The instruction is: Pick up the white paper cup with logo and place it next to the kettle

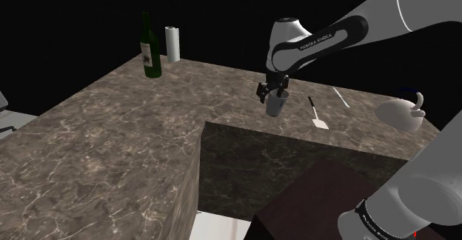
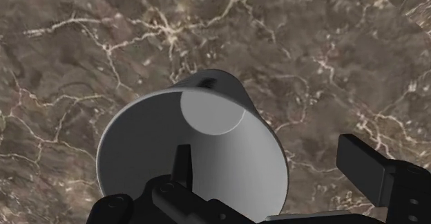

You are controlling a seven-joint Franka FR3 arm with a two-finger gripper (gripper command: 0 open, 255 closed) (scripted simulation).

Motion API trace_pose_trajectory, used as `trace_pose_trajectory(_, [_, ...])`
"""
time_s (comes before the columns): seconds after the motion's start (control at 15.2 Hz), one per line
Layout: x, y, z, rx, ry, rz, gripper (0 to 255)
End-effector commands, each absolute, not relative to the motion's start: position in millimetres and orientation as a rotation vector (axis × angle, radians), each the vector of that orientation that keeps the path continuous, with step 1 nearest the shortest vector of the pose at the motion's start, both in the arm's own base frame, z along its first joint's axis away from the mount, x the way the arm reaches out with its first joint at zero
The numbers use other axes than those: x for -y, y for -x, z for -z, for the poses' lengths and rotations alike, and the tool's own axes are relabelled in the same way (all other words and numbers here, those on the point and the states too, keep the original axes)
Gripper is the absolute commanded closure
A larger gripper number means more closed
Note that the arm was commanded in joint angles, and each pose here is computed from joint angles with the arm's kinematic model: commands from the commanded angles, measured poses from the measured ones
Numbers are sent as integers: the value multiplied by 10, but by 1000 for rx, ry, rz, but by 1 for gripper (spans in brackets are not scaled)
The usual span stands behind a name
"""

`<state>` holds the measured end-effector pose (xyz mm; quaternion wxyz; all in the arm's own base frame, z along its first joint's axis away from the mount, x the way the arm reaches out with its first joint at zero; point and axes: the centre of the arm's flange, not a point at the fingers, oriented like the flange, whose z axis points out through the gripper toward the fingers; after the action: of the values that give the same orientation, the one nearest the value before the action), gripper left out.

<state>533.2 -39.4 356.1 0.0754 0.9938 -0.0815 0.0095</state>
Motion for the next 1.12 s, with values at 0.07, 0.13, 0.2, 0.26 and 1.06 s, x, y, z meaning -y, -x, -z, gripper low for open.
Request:
trace_pose_trajectory(0.07, [396,-5335,-3555,244,-2980,-29,0])
trace_pose_trajectory(0.13, [396,-5335,-3555,244,-2980,-29,0])
trace_pose_trajectory(0.2, [396,-5335,-3555,244,-2980,-29,0])
trace_pose_trajectory(0.26, [396,-5335,-3556,244,-2980,-29,0])
trace_pose_trajectory(1.06, [396,-5335,-3661,244,-2980,-29,255])
